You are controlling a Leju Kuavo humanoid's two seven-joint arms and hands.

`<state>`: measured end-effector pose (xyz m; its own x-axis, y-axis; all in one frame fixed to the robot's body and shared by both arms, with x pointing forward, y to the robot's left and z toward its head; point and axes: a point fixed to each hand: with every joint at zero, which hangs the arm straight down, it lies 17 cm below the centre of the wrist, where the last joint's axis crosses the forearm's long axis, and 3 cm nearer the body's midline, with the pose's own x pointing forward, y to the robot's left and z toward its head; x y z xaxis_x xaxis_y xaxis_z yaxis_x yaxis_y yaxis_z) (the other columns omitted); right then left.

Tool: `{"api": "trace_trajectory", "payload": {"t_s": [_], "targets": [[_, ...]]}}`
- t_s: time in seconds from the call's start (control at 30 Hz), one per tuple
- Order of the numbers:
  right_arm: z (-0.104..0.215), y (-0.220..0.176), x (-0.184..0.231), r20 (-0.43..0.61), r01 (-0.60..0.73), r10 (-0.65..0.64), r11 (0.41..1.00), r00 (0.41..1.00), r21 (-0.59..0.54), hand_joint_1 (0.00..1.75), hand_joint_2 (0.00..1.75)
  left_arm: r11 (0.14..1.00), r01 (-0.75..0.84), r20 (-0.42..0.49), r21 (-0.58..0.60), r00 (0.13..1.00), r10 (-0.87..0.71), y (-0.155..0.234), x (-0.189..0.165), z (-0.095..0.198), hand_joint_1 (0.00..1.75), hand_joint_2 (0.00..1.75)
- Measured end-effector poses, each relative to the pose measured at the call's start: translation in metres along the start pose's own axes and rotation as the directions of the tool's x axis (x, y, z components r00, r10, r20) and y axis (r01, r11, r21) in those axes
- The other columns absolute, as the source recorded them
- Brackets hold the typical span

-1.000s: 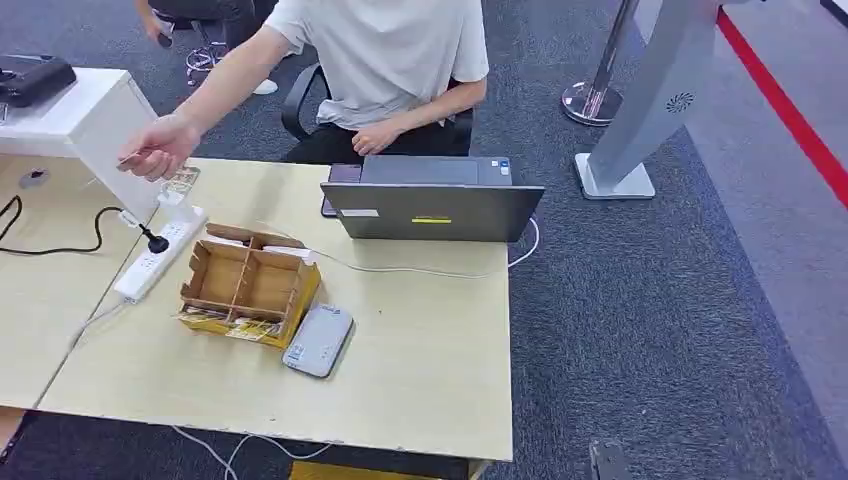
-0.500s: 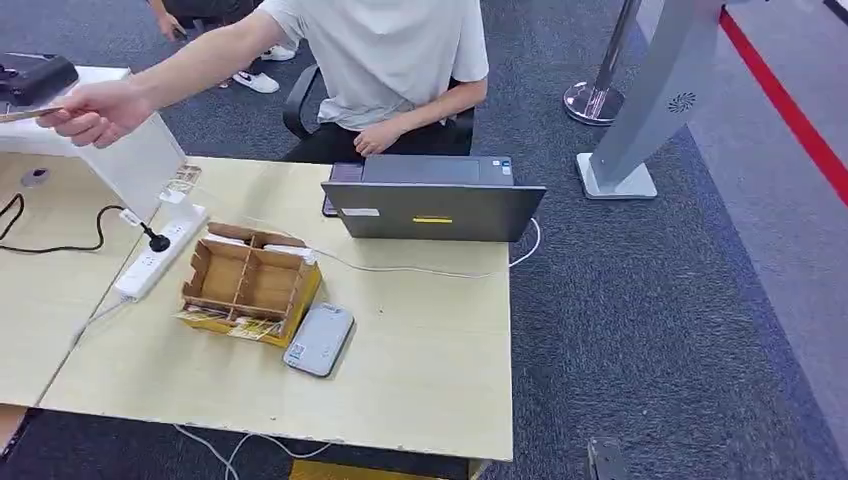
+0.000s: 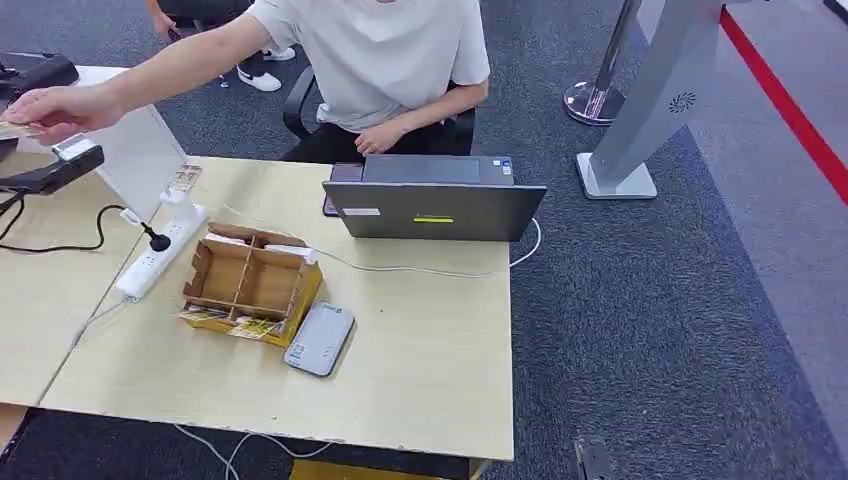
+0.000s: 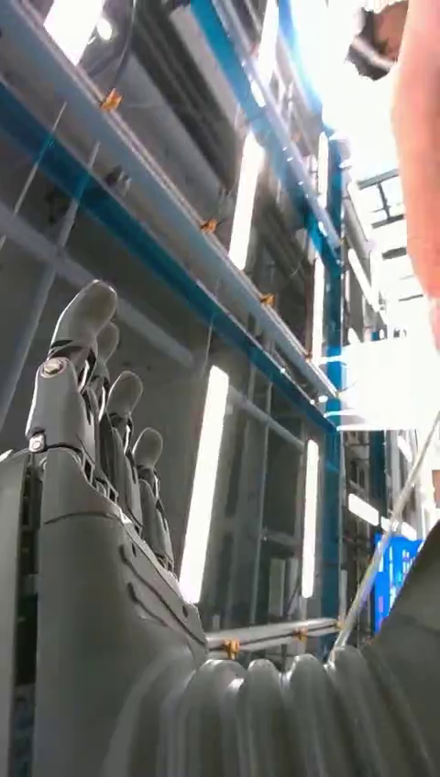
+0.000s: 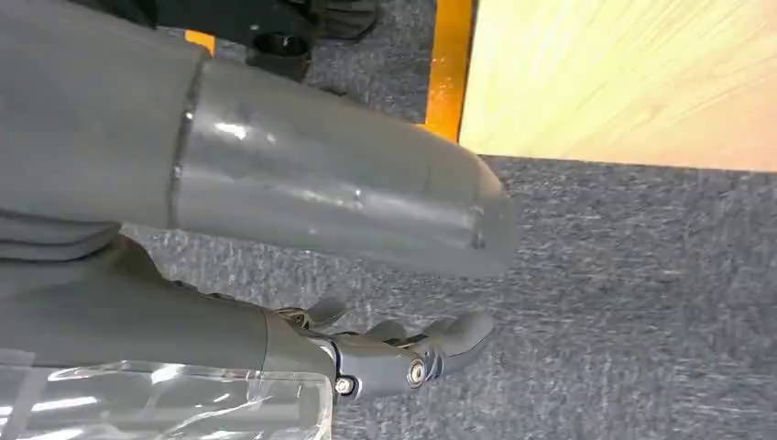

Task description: Pass the card to the sensor for recognition and then transmit it.

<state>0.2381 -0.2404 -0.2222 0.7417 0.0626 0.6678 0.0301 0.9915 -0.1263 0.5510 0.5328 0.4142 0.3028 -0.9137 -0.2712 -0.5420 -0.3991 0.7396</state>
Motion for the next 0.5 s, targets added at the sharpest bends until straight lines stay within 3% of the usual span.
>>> {"api": "trace_trajectory", "payload": {"t_s": [0.17, 0.33, 0.5], "targets": [[0.002, 0.001, -0.008, -0.019, -0.005, 0.005, 1.0, 1.0, 0.004, 0.0, 0.0, 0.998, -0.01, 0.035, -0.066, 0.999, 0.012, -0.041, 0.034, 0.021, 0.0, 1.75], [0.004, 0.002, -0.013, -0.032, -0.011, 0.012, 1.0, 0.999, 0.006, 0.0, 0.0, 0.984, -0.014, 0.081, -0.178, 0.996, 0.029, -0.093, 0.088, 0.067, 0.0, 1.75], [0.006, 0.003, -0.019, -0.044, -0.018, 0.018, 1.0, 0.999, 0.005, 0.0, 0.0, 0.961, -0.035, 0.094, -0.275, 0.994, 0.063, -0.127, 0.12, 0.102, 0.0, 1.75]]}}
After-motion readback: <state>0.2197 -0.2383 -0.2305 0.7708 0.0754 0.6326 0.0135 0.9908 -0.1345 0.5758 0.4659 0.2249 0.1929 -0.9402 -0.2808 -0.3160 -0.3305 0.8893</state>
